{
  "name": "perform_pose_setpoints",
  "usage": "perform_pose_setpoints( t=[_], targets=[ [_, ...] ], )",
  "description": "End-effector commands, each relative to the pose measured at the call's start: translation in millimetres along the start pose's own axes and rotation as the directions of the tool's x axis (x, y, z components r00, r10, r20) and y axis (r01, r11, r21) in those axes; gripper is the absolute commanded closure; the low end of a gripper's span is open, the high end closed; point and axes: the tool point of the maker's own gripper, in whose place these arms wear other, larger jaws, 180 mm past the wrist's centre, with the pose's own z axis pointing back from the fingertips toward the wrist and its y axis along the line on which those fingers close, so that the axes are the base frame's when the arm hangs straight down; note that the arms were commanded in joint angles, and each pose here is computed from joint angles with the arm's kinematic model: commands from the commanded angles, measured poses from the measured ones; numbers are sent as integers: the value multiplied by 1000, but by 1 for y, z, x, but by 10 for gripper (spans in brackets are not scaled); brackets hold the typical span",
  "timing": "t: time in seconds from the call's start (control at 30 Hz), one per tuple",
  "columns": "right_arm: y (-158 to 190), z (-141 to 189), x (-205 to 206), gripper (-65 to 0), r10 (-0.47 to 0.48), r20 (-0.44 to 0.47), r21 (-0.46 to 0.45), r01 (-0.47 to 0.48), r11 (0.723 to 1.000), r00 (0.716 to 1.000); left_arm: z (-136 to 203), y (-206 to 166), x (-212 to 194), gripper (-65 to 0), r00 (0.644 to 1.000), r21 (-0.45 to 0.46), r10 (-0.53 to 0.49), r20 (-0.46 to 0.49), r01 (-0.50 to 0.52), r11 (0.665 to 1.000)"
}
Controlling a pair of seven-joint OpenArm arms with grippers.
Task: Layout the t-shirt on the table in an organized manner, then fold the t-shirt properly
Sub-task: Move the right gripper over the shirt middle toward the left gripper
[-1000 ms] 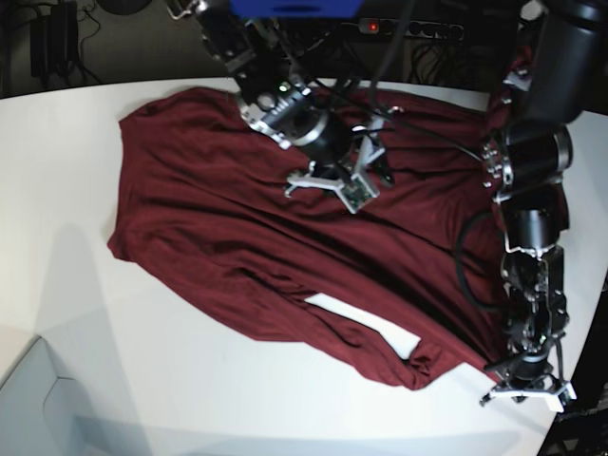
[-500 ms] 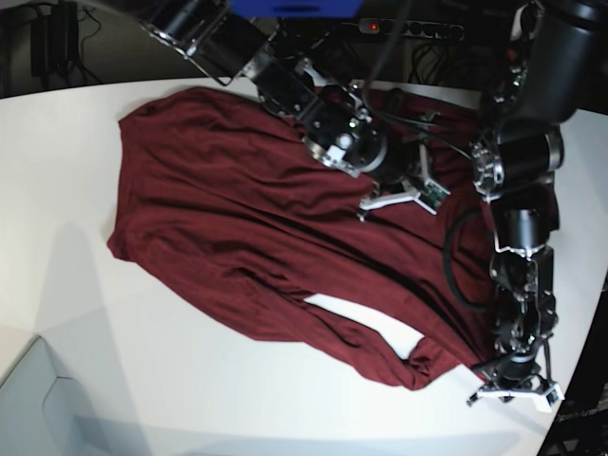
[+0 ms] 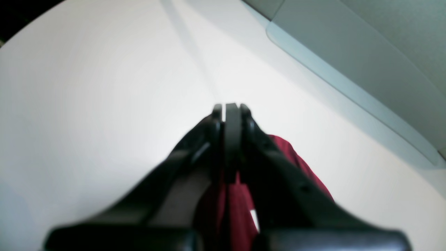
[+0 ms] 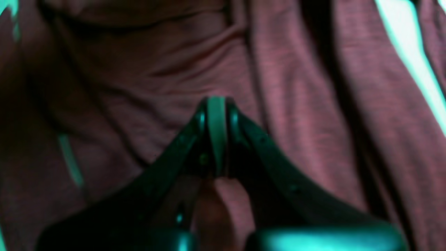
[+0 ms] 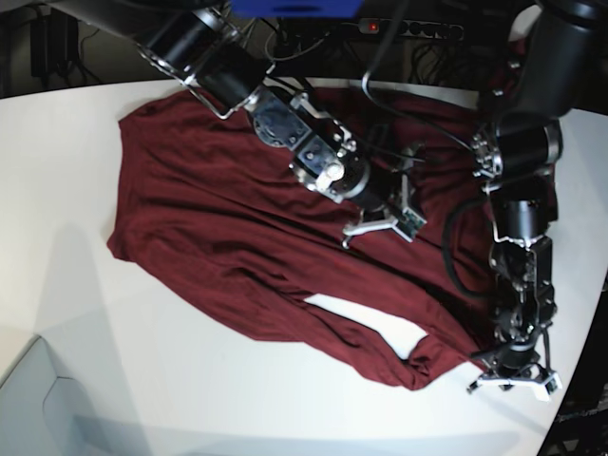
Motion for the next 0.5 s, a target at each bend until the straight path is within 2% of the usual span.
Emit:
perform_pose_setpoints(
  t=[0.0, 0.2, 0.47],
  targets=[
    [-2, -3, 22, -11, 3, 61, -3, -3, 1000, 998, -2, -12, 35, -1, 997, -27, 3, 83, -1, 1000],
    [15, -6, -20, -10, 14, -45, 37, -12, 999, 999, -2, -17, 38, -1, 996, -34, 5, 90, -2, 999],
    [70, 0, -44, 0, 50, -83, 145, -38, 989, 995, -2, -19, 38, -1, 996, -37, 6, 91, -3, 999]
  ],
)
